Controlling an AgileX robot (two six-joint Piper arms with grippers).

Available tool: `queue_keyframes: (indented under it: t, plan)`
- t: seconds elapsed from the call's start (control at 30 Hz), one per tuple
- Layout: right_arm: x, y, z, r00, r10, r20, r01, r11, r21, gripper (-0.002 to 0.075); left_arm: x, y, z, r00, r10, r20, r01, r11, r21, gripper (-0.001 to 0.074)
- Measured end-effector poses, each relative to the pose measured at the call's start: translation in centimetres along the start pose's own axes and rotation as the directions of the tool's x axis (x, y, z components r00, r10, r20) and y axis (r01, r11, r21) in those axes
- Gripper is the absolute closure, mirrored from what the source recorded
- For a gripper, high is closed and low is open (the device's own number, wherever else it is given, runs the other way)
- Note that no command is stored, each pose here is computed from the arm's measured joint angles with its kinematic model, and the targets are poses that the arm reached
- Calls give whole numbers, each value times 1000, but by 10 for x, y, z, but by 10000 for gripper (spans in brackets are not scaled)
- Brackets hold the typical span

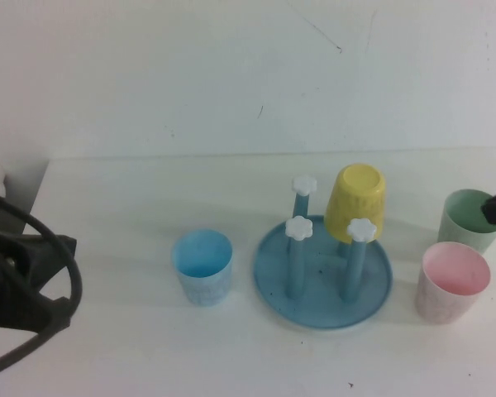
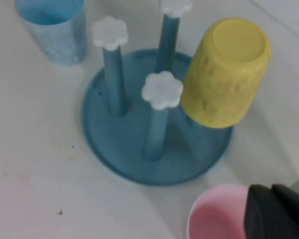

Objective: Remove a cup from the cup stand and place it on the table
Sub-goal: Pick up the cup from the rack

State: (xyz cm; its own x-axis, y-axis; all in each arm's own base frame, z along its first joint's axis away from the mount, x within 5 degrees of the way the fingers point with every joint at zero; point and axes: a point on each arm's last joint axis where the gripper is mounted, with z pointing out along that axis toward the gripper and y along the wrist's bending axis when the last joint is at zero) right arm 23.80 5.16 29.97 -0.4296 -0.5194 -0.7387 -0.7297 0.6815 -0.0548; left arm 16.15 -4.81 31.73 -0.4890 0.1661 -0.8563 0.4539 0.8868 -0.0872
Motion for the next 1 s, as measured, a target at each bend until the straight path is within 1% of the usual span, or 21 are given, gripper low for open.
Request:
queue_keyframes:
  t: [0.07,0.2,0.33,0.4,0.47,0.53,0.57,0.67,0.73,0.8,0.87,1.0]
  plan:
    - [-16,-3,10,999,-53,-13,53,998,-22,729,3,1,2,1000,-3,5,3,1000,-12,738]
    - [-43,-1,37,973,-201,-110,195,979,-59,729,10,6,8,999,-31,33,33,998,-49,738]
    - [-63,3,68,887,-382,-258,369,924,-100,728,12,8,10,997,-52,55,55,996,-65,738]
    - [-74,4,80,849,-426,-313,414,904,-108,725,11,8,9,997,-56,62,60,996,-66,738]
    - [-85,4,90,825,-448,-345,443,891,-98,702,11,8,9,996,-60,64,64,996,-64,738]
    - [-94,-1,100,820,-442,-365,445,892,-81,639,11,8,9,996,-62,65,66,996,-63,738]
    - [-97,-3,104,822,-432,-371,438,896,-74,589,11,8,9,996,-62,65,66,996,-63,738]
    - [-109,-9,112,870,-332,-365,350,936,-17,391,11,8,9,996,-66,66,70,996,-62,738]
    - [-115,-13,117,892,-279,-356,303,953,11,239,11,8,9,995,-70,68,74,995,-60,738]
    - [-119,-14,122,905,-250,-345,271,962,15,141,11,7,9,994,-76,72,81,995,-58,738]
    - [-121,-14,130,914,-222,-341,236,972,0,89,10,7,9,993,-89,77,93,994,-53,738]
    - [-118,-15,148,920,-168,-355,168,985,-31,60,10,7,9,992,-99,81,103,994,-48,738]
